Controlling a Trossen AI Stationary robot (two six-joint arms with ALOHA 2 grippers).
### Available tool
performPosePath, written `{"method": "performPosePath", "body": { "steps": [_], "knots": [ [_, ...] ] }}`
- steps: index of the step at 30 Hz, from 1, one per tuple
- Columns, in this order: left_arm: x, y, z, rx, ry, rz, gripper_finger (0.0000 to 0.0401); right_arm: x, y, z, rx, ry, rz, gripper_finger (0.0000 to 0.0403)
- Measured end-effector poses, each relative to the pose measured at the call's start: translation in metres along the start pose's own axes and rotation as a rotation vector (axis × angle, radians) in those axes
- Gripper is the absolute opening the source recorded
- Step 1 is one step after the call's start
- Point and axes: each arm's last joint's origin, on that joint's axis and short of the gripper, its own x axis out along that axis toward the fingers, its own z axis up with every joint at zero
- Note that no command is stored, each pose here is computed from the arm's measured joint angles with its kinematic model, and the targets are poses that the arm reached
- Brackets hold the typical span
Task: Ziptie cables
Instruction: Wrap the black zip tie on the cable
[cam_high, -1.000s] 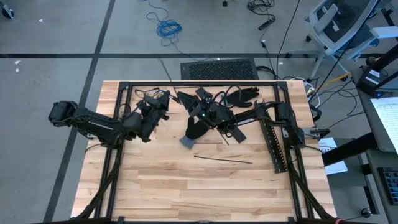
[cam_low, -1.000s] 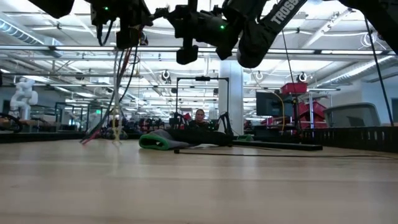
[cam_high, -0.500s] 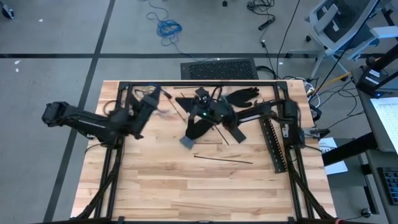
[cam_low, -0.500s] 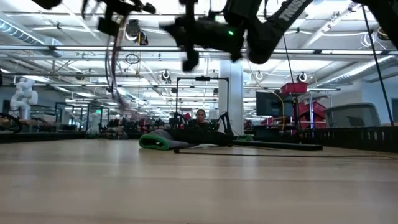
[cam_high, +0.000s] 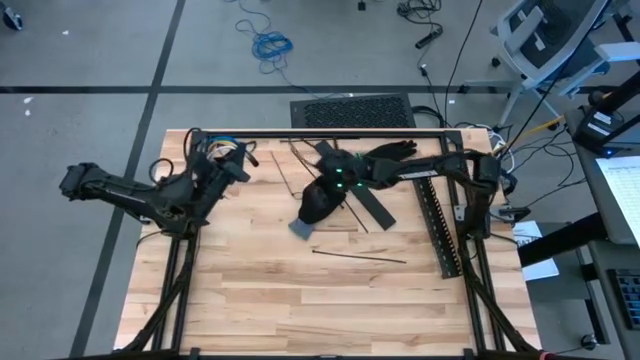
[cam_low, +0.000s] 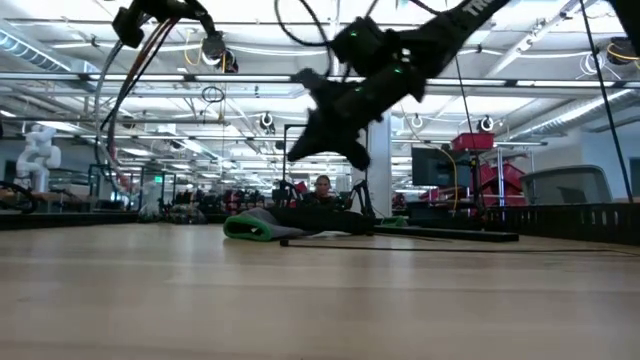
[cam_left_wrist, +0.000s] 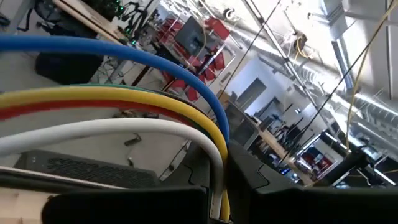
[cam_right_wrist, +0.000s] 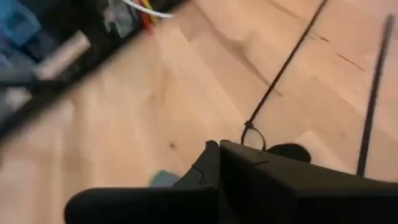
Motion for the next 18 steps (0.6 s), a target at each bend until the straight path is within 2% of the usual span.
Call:
{"method": "performPosePath", "body": {
  "steps": [3, 6, 9, 12, 15, 18],
  "knots": [
    [-0.001, 0.001, 0.005, 0.015, -0.002, -0.005, 0.0025, 0.023, 0.005, 0.002, -0.161, 0.128, -0.051, 0.0028],
    [-0.003, 0.003, 0.012, -0.017, -0.011, -0.011, 0.0025, 0.042, 0.009, 0.006, -0.27, 0.214, -0.097, 0.0076],
    [-0.005, 0.005, 0.019, -0.031, -0.019, -0.016, 0.0025, 0.06, 0.005, 0.007, -0.303, 0.28, -0.154, 0.0128],
    [-0.006, 0.006, 0.024, -0.037, -0.02, -0.029, 0.0025, 0.066, 0.005, 0.023, -0.312, 0.256, -0.189, 0.0164],
    [-0.007, 0.007, 0.027, -0.045, -0.023, -0.032, 0.0025, 0.069, 0.0, 0.035, -0.314, 0.236, -0.243, 0.0173],
    [-0.007, 0.007, 0.027, -0.047, -0.024, -0.032, 0.0025, 0.074, -0.008, 0.037, -0.285, 0.255, -0.252, 0.0164]
  ]
}}
